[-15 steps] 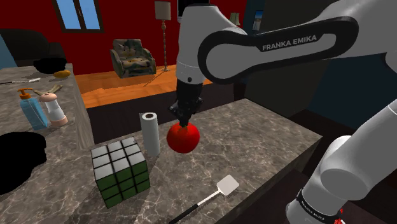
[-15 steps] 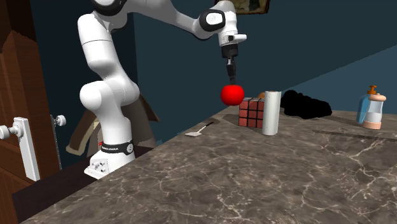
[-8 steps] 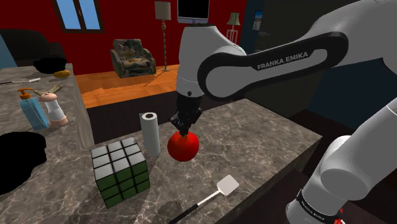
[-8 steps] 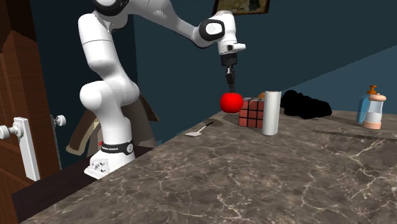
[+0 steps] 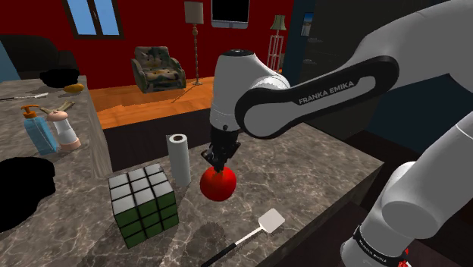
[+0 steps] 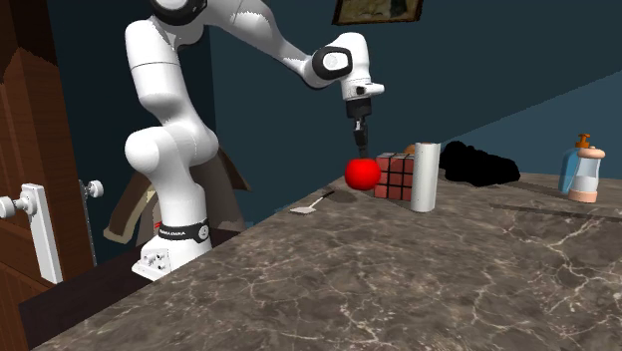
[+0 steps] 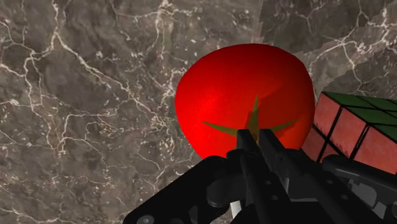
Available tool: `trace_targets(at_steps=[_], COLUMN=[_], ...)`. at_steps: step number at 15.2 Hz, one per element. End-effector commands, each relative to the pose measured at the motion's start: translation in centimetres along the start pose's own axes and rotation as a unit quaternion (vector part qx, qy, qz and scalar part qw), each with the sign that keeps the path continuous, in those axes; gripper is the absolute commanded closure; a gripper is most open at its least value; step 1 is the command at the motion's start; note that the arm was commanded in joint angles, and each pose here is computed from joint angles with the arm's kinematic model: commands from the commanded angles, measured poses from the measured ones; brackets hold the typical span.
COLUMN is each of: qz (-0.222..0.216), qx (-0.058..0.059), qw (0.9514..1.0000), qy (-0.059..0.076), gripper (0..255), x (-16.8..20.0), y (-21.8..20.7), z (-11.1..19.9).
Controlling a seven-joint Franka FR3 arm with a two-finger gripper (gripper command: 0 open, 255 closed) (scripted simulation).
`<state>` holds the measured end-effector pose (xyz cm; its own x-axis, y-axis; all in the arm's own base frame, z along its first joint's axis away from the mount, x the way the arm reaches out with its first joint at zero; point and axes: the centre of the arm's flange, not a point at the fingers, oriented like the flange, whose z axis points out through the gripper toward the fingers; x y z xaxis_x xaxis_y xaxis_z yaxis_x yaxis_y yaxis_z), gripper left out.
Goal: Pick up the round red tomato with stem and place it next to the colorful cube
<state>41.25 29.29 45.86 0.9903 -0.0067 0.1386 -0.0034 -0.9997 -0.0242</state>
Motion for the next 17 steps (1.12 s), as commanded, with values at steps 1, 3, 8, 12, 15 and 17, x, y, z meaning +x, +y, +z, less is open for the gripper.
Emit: trace_targets(at_steps=[1,3,8,12,15,17], qz=[0.000,0.000,0.000,0.000,0.000,0.000], qx=[0.000,0.000,0.000,0.000,0.000,0.000], qw=[1.0000,1.0000,1.0000,1.0000,1.0000,1.0000], qy=[0.000,0.000,0.000,0.000,0.000,0.000], gripper=[255,255,255,255,255,255], x=[-0.1,-0.3,-0.6,-0.7,-0.7,-0.7], y=[0.1,0.1,0.2,0.2,0.2,0.2], z=[1.1,2.2,4.8,5.1,5.1,5.1])
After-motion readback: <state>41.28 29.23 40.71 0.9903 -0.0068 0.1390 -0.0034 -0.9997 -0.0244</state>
